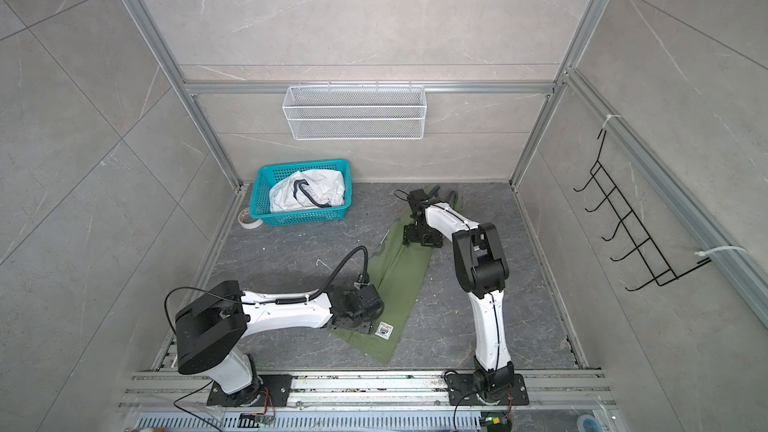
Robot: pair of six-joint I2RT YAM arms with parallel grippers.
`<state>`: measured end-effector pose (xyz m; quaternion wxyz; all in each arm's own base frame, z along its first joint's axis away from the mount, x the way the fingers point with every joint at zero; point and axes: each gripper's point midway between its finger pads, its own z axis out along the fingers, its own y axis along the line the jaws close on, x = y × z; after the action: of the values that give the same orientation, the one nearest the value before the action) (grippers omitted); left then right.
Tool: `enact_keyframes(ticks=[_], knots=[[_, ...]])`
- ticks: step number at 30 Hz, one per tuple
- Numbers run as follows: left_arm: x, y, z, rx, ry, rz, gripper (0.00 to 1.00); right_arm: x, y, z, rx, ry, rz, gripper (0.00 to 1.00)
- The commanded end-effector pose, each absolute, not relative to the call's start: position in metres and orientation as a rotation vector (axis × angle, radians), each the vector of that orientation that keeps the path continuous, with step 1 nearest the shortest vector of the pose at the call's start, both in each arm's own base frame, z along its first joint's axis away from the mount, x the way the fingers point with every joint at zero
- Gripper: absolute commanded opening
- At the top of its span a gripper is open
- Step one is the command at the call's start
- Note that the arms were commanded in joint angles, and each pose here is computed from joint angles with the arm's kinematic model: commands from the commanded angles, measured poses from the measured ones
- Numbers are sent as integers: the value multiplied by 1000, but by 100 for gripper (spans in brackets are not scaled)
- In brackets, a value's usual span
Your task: Fold and stack the tank tops
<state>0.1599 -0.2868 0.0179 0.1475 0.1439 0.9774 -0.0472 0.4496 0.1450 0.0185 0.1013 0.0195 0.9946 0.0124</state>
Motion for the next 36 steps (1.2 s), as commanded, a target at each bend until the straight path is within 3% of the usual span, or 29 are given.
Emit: enact_keyframes(ticks=[1,15,23,36], knots=[[129,-274,4,407,2927,-88,76,450,163,-2,-19,2977,23,87],[129,-314,18,432,2877,-262,76,479,186,40,-52,2901,72,88],[138,-294,37,401,2805,-243,77,459,171,90,-54,2807,63,90],[151,-291,19,430,2843,-206,76,422,210,47,-105,2864,263,84]])
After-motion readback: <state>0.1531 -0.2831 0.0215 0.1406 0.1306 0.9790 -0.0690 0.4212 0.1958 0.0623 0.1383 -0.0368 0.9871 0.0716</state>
